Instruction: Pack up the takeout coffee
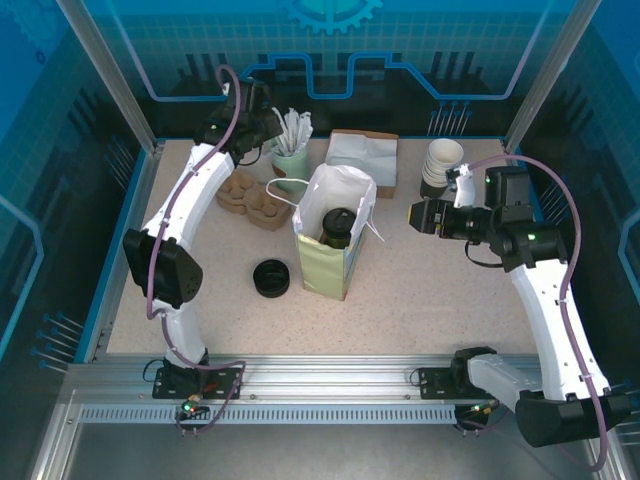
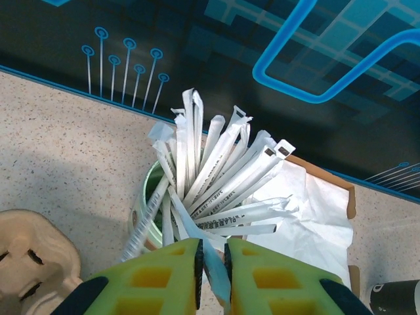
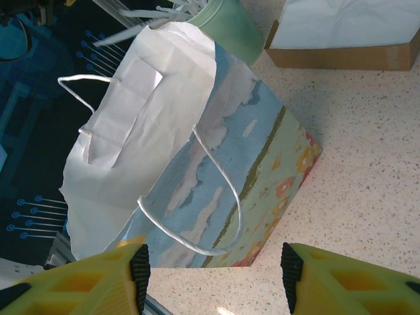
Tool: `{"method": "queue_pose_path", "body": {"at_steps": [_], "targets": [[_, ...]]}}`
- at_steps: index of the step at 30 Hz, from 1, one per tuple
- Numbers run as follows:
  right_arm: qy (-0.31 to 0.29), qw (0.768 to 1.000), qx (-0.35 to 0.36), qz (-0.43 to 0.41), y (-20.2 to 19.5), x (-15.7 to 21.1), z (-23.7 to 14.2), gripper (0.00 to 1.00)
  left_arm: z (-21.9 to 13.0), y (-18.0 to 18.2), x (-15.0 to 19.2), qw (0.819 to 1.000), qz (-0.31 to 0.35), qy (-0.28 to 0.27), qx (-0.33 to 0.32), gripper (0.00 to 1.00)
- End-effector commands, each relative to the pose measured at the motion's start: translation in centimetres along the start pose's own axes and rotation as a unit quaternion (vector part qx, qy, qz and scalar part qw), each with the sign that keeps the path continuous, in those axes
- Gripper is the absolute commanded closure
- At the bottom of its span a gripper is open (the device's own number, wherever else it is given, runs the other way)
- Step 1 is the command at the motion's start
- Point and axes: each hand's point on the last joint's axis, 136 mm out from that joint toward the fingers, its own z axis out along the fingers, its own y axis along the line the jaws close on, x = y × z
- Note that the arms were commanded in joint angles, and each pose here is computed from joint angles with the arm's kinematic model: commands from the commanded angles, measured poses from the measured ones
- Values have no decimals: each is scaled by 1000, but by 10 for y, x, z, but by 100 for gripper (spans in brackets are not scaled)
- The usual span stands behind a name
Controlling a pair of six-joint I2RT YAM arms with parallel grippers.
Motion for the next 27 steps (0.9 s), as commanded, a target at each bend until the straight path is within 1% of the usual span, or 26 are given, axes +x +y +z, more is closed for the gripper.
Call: {"method": "queue_pose_path", "body": {"at_steps": [1,7,10,14,21,27], "targets": [[0,1000,-8,2,-2,1,0,43,5,-1,4,1000,9,14,-2,81],[4,1000,-7,6,-4,4,1,43,20,3,19,999,6,38,-7,82],[3,1000,-8,6,-4,3,1,43,19,1,17,999,8,37,-3,86],[3,1000,-9,8,-4,2,3,43,7,-2,8,1000,18,25,0,89],[5,1000,-14,13,-4,0,6,43,-30,-7,-10,999,33,3,13,91],[1,1000,-12,8,-4,-3,5,43,-88,-12,-32,998,52,-29,31,90]]}}
